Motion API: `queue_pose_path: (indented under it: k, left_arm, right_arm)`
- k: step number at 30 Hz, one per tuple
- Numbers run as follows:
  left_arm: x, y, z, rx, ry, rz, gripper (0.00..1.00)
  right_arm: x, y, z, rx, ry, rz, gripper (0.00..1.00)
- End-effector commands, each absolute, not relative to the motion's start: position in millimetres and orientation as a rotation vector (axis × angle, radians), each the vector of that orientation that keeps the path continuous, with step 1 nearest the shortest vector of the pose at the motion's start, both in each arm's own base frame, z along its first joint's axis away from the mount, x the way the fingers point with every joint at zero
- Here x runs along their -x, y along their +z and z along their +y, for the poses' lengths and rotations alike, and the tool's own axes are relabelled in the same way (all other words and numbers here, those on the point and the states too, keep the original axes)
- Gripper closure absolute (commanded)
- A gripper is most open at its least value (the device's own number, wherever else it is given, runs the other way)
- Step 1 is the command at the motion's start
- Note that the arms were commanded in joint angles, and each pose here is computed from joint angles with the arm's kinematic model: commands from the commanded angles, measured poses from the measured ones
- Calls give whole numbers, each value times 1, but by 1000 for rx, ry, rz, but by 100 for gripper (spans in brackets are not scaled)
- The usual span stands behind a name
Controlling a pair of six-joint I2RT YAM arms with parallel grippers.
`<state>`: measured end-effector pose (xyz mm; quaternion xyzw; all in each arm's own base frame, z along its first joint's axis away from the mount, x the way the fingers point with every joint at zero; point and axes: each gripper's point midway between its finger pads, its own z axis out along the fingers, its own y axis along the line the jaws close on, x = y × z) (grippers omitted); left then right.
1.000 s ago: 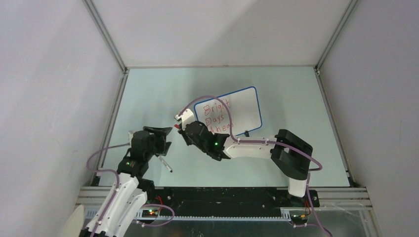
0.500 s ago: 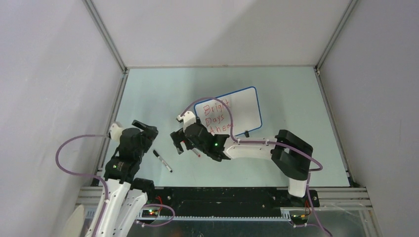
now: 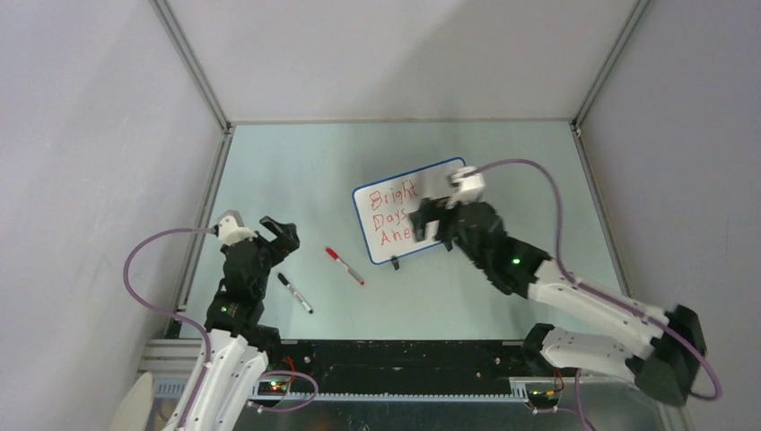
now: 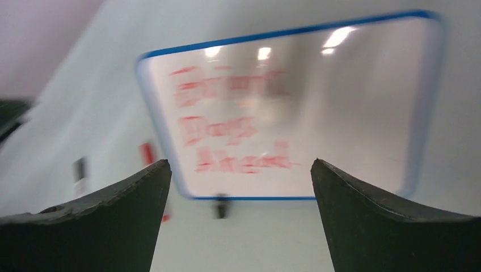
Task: Write a sentence on the whiteboard
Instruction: Place the whiteboard marker at the center of the board, then reset both arms
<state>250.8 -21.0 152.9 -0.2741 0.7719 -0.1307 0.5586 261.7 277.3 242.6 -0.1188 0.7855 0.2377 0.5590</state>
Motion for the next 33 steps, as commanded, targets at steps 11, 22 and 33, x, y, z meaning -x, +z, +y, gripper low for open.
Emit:
queue_pose_path:
  k: [11,22,33]
  left_arm:
    - [-292,175,26,250,155,1424,1]
    - [-338,147,46,207,225,1463,1]
    - [-349,136,56,283,240,1553,1]
  right_arm:
    - [-332,168,15,-218,-78,1650,6]
    - [-366,110,-1,-101,13,1665,8]
    - [-368,105,-6,-142,18,1697,1]
